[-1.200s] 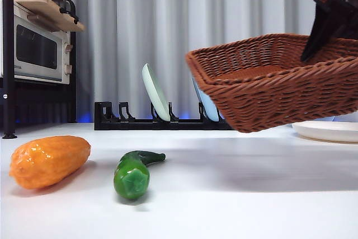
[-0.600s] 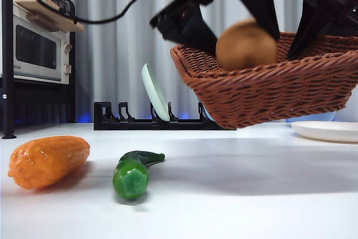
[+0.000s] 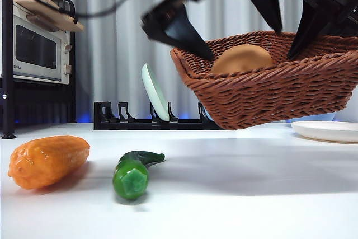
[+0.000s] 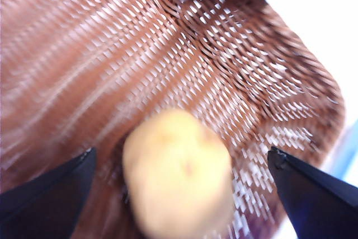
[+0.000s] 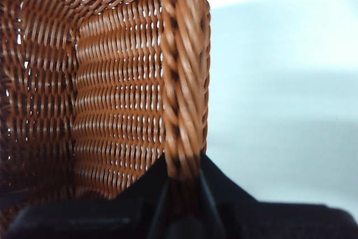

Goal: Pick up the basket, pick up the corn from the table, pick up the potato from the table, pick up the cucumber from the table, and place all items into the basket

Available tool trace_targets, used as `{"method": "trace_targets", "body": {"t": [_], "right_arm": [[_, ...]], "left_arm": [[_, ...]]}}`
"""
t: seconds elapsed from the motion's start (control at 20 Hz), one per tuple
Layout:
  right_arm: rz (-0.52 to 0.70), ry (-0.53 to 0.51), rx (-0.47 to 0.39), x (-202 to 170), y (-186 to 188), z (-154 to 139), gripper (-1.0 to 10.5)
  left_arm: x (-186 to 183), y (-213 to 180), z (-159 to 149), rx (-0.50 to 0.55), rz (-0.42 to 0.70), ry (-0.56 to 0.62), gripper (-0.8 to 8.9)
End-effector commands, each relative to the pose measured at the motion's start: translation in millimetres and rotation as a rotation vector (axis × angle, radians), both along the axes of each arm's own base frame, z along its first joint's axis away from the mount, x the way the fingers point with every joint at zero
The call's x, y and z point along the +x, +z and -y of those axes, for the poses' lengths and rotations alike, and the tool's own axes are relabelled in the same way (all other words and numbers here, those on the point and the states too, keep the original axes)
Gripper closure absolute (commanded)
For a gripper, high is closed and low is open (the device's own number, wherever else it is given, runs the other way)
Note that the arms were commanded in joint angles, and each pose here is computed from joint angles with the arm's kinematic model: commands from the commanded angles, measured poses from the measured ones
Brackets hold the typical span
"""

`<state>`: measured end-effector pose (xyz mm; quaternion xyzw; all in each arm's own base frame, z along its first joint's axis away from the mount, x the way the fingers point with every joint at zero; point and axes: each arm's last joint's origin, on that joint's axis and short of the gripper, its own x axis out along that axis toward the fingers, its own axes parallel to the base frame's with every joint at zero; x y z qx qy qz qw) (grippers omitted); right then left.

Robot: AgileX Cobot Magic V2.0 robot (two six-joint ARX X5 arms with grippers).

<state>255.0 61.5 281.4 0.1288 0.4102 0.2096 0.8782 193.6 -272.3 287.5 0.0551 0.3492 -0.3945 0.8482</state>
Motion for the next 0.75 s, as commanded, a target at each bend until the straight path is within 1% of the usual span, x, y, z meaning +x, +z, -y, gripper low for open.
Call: {"method": "trace_targets", "body": {"t": [0.05, 0.2, 0.3, 0.35, 0.4, 0.5, 0.6, 0.65, 0.75], "right_arm": [[0.021, -0.002, 0.02, 2, 5, -1, 9.6], [0.022, -0.002, 0.02, 2, 5, -1, 9.6], [0.022, -0.002, 0.019, 2, 5, -1, 9.6], [0.022, -0.002, 0.019, 2, 5, -1, 9.6], [0.022, -0.003, 0.019, 2, 5, -1, 9.6], [0.022, -0.003, 0.019, 2, 5, -1, 9.6], [0.021, -0.003, 0.019, 2, 5, -1, 9.6], [0.022, -0.003, 0.019, 2, 5, -1, 9.6], [0.021, -0.002, 0.02, 2, 5, -1, 9.6]], "left_arm": [[-15, 40, -19, -0.018, 0.037, -0.02, 2.79], [-41, 84, -54, -0.027, 0.053, -0.022, 2.8], [-57, 99, -78, -0.013, 0.067, 0.004, 2.8], [-63, 101, -90, 0.019, 0.066, 0.033, 2.8], [-69, 101, -100, 0.064, 0.056, 0.076, 2.8], [-77, 97, -118, 0.189, 0.028, 0.181, 2.81], [-80, 89, -129, 0.304, -0.022, 0.266, 2.84], [-80, 85, -132, 0.326, -0.037, 0.302, 2.84], [-75, 74, -131, 0.331, -0.055, 0.34, 2.84]]}}
